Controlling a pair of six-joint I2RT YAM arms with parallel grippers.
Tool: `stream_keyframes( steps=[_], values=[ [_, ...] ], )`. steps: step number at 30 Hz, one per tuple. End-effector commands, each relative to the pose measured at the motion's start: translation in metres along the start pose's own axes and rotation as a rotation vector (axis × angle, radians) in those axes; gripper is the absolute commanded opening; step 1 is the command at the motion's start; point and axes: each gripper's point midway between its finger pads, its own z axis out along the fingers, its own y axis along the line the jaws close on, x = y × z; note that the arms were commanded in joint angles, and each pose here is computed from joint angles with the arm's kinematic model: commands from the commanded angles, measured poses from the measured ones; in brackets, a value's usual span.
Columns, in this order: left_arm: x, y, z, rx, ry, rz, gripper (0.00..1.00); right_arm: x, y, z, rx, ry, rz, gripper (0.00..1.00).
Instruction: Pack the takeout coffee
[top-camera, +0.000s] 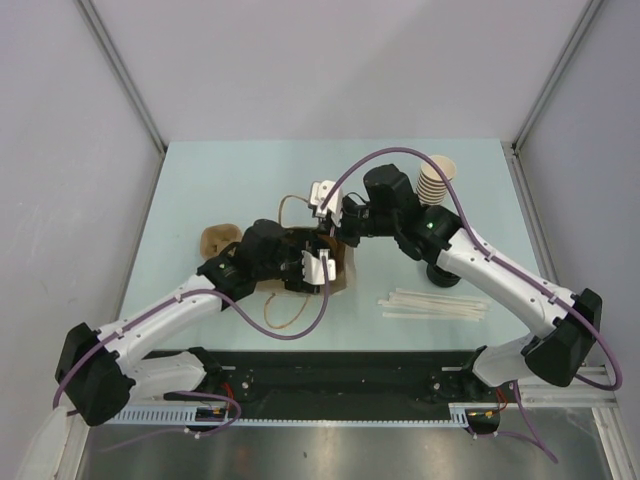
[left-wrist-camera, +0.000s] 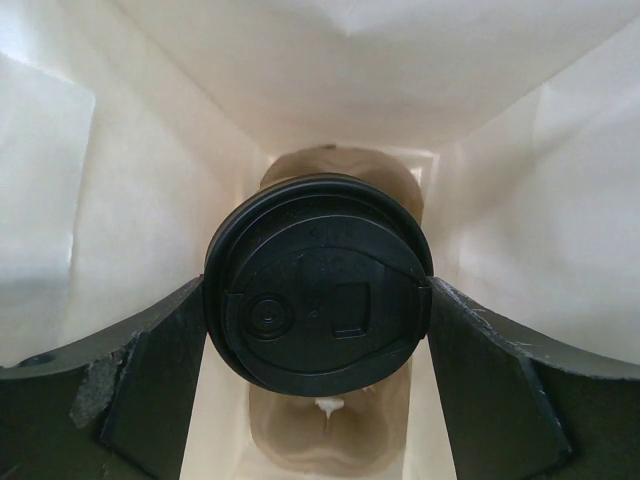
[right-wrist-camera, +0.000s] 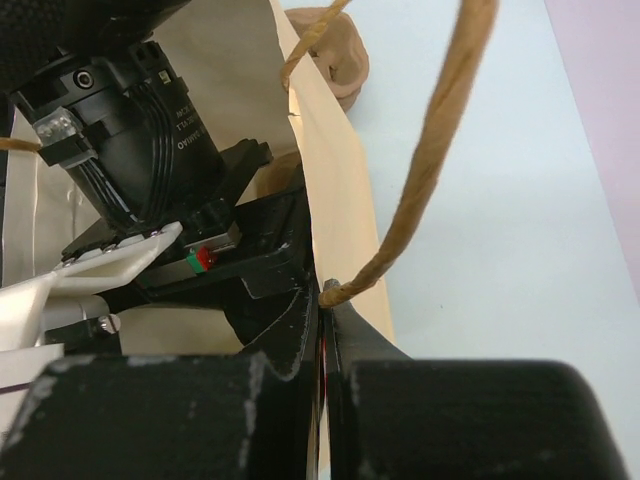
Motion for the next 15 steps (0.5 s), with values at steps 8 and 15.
stream_keyframes(
  steps=[8,15],
  values=[
    [0.001,-0.009,0.002,0.027,-0.016,0.055,0.40,-0.038,0.018,-0.011,0.010,-0.119,-0.136,0.00],
    [-0.021,0.007,-0.020,-0.041,-0.076,0.098,0.40,-0.027,0.018,-0.008,0.006,-0.102,-0.179,0.00]
  ],
)
